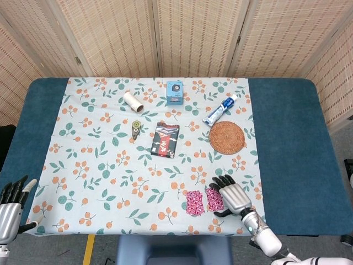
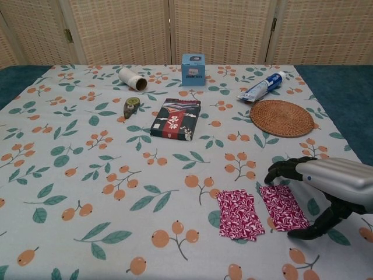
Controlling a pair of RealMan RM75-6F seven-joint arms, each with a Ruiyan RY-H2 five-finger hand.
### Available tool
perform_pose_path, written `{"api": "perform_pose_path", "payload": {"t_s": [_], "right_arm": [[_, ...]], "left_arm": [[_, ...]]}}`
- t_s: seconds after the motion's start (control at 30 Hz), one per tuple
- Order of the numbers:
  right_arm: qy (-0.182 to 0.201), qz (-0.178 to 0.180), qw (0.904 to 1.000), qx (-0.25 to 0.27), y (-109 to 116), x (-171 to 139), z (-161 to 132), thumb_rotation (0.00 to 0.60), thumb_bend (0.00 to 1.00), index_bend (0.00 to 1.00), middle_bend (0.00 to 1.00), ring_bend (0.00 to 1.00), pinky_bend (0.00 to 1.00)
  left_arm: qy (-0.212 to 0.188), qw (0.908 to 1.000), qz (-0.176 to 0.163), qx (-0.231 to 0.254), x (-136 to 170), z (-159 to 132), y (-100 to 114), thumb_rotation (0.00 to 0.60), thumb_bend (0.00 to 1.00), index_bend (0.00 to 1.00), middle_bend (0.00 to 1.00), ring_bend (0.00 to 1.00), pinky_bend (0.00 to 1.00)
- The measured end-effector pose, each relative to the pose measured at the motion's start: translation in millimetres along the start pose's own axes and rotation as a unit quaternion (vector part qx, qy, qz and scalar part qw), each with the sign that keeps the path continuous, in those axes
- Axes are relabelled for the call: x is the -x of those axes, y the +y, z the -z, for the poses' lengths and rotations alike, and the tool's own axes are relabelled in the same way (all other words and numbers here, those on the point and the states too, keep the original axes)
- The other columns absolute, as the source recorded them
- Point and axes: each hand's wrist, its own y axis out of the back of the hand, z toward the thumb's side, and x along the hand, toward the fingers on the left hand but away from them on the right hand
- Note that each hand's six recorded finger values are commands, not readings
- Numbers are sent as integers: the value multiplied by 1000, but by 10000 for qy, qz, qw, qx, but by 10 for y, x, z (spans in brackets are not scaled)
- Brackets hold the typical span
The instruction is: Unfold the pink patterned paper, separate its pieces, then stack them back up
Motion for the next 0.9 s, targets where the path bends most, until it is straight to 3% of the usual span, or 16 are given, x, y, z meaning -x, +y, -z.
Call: {"api": "perform_pose_path", "payload": {"t_s": [0.9], "right_arm": [[-7, 119, 9999, 28, 36, -44, 12, 442, 224, 271, 120, 0, 0]], "left_arm": [[-9, 10000, 6, 0, 3, 1, -7, 600, 237, 134, 31, 86, 0]]}}
